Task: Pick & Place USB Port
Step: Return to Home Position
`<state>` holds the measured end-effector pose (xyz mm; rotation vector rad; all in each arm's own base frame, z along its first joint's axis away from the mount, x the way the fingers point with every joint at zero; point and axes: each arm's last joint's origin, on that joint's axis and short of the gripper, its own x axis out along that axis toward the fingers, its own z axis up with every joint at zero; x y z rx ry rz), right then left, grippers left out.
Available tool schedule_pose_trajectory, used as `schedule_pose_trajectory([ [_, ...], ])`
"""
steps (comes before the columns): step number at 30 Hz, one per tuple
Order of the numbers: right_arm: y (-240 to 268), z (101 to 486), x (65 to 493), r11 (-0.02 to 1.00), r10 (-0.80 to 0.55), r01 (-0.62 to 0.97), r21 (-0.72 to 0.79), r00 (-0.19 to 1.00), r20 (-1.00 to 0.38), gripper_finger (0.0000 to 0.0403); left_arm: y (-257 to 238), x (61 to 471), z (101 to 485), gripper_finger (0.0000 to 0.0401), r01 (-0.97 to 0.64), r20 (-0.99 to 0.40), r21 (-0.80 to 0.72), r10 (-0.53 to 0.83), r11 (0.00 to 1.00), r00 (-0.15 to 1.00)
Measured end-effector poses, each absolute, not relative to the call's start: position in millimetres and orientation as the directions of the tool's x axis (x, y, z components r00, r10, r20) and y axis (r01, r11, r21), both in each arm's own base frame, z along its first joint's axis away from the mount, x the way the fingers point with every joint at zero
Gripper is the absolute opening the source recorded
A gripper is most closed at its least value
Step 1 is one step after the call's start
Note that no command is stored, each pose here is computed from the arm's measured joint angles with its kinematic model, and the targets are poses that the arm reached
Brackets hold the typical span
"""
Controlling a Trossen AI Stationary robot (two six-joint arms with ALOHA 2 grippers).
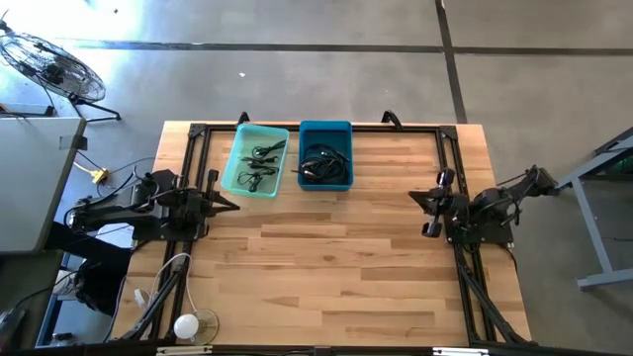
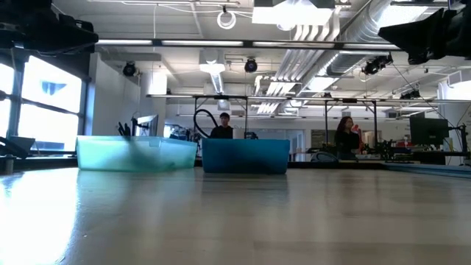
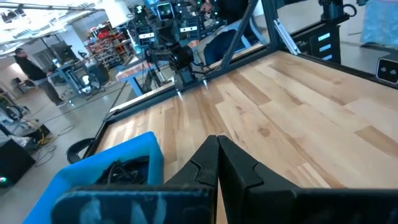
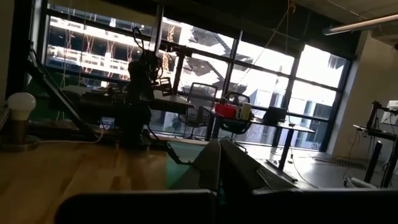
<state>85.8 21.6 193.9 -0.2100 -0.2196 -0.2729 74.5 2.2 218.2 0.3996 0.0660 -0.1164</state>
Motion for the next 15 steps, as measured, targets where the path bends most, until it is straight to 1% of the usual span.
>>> schedule_pose_trajectory([
  [6,15,193,88,0.931,-0.26,0.31,-0.193,0.933,0.248,0.0,3,75,217,0.0,0.105,-0.095,0.385,-0.074,0.917,0.993],
  [10,13,185,92,0.951,-0.213,0.247,-0.184,0.959,0.185,0.0,4,75,217,0.0,0.069,-0.096,0.39,-0.034,0.918,0.995],
  [12,11,181,93,0.958,-0.225,0.247,-0.149,0.963,0.146,0.0,5,75,217,0.0,0.057,-0.096,0.401,-0.02,0.914,0.995],
  [15,9,181,94,0.963,-0.218,0.237,-0.129,0.965,0.146,0.0,5,75,217,0.0,0.052,-0.096,0.413,-0.014,0.909,0.995],
])
